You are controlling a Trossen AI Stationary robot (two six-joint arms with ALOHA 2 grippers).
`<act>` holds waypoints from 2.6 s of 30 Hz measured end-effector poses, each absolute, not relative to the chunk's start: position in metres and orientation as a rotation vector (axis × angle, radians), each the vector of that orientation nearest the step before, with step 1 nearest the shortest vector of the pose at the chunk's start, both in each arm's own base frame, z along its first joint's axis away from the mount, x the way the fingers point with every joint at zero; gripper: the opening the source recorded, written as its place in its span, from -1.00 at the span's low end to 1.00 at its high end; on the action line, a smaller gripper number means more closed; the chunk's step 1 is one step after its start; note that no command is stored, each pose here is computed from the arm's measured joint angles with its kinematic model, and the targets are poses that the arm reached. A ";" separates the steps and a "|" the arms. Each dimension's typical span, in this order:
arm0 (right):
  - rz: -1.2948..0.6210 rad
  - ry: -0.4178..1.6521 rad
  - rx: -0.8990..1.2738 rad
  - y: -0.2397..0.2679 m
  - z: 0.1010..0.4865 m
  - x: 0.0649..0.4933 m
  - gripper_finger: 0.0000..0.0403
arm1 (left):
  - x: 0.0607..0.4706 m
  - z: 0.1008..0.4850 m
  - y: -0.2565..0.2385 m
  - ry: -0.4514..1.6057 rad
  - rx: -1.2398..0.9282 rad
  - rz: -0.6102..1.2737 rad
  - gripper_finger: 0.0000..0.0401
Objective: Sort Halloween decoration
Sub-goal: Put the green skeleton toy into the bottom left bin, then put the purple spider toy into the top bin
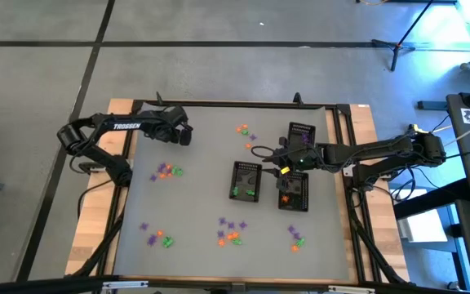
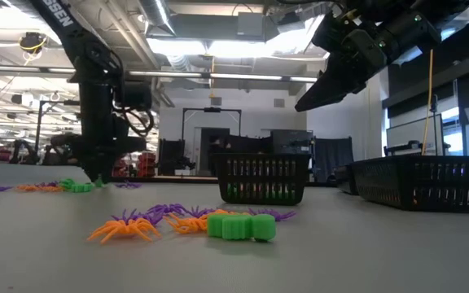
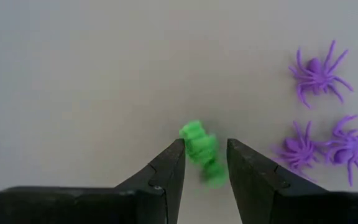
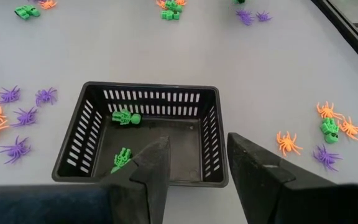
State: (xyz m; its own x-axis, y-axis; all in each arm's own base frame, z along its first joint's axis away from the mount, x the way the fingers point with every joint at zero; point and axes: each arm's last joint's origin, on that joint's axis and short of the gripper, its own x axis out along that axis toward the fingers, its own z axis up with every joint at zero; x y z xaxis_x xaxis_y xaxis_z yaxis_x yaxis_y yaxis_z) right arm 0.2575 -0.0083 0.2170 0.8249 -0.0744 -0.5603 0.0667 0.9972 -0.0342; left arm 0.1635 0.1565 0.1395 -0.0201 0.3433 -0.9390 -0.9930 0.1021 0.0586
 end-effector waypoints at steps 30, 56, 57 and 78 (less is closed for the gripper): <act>-0.076 0.588 -0.013 -0.008 0.218 0.258 -0.22 | 0.183 0.161 0.164 1.130 -0.672 1.094 -0.92; -0.118 0.646 -0.030 -0.010 0.214 0.254 -0.22 | 0.342 0.195 0.003 0.460 -0.155 0.093 -0.87; -0.118 0.647 -0.030 -0.010 0.213 0.254 -0.22 | 0.345 0.190 0.003 0.461 -0.155 0.092 -0.83; -0.118 0.676 -0.030 -0.010 0.212 0.252 -0.22 | 0.316 0.220 0.039 0.513 -0.153 0.271 -0.36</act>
